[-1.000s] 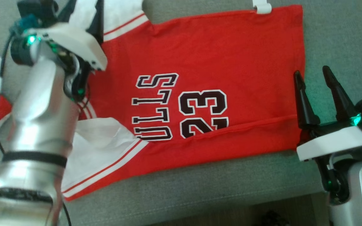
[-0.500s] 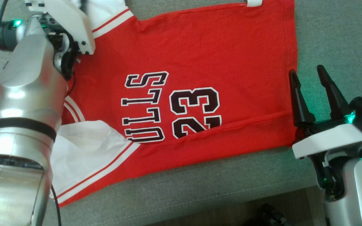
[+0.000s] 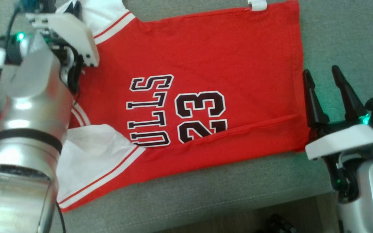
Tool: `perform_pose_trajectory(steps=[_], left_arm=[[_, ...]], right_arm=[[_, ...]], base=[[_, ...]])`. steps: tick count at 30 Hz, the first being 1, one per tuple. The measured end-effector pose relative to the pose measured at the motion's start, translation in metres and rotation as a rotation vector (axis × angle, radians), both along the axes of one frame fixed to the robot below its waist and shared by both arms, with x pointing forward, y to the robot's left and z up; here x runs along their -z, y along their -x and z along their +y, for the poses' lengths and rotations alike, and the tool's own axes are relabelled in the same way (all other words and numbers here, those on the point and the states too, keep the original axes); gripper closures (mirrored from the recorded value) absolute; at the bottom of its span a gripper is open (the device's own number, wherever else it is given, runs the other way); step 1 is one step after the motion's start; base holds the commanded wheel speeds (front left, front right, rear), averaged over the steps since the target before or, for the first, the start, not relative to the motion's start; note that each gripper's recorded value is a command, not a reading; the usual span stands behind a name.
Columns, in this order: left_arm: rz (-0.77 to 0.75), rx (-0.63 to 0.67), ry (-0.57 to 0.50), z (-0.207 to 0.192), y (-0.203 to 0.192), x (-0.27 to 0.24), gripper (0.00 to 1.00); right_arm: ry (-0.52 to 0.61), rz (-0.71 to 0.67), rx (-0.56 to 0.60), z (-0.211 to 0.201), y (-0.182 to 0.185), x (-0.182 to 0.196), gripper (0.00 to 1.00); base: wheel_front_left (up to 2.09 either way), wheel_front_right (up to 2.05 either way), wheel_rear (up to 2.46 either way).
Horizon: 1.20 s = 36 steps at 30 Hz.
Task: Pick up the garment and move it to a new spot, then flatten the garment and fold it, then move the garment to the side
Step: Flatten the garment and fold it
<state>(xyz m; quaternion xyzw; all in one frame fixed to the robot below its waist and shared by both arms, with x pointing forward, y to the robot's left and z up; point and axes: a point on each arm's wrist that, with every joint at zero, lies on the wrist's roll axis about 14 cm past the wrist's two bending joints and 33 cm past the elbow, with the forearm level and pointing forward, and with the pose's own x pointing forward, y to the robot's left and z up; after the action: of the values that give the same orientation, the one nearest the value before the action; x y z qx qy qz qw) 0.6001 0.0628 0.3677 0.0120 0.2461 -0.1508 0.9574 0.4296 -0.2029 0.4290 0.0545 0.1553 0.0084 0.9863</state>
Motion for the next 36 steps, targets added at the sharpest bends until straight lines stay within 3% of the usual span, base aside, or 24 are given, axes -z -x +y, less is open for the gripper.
perform_pose_trajectory(steps=[11,19,28,29,30,31,32,33,36], left_arm=[[-0.201,-0.038,0.096,0.011,0.000,-0.042,1.00],[-0.267,-0.039,0.138,0.012,0.004,-0.056,1.00],[-0.275,-0.038,0.145,0.013,0.009,-0.055,1.00],[-0.276,-0.038,0.145,0.013,0.009,-0.055,1.00],[-0.279,-0.037,0.147,0.013,0.009,-0.055,1.00],[-0.283,-0.036,0.150,0.012,0.008,-0.057,1.00],[-0.286,-0.035,0.152,0.011,0.008,-0.058,1.00],[-0.289,-0.035,0.154,0.011,0.008,-0.058,1.00],[-0.305,-0.035,0.166,0.010,0.007,-0.063,1.00]], right_arm=[[-0.001,-0.046,-0.041,-0.005,-0.065,-0.010,0.00],[-0.035,0.084,-0.069,0.004,-0.105,0.022,0.00],[-0.044,0.203,-0.101,0.013,-0.116,0.046,0.00],[-0.043,0.217,-0.106,0.014,-0.116,0.048,0.15],[-0.039,0.223,-0.108,0.014,-0.116,0.050,0.15],[-0.039,0.236,-0.107,0.014,-0.115,0.053,0.62],[-0.036,0.244,-0.107,0.013,-0.115,0.054,0.94],[-0.032,0.238,-0.106,0.011,-0.116,0.053,1.00],[-0.023,0.211,-0.100,0.007,-0.120,0.047,1.00]], base=[[0.00,0.00,0.00],[0.00,0.00,0.00],[0.00,0.00,0.00],[0.00,0.00,0.00],[0.00,0.00,0.00],[0.00,0.00,0.00],[0.00,0.00,0.00],[0.00,0.00,0.00],[0.00,0.00,0.00]])
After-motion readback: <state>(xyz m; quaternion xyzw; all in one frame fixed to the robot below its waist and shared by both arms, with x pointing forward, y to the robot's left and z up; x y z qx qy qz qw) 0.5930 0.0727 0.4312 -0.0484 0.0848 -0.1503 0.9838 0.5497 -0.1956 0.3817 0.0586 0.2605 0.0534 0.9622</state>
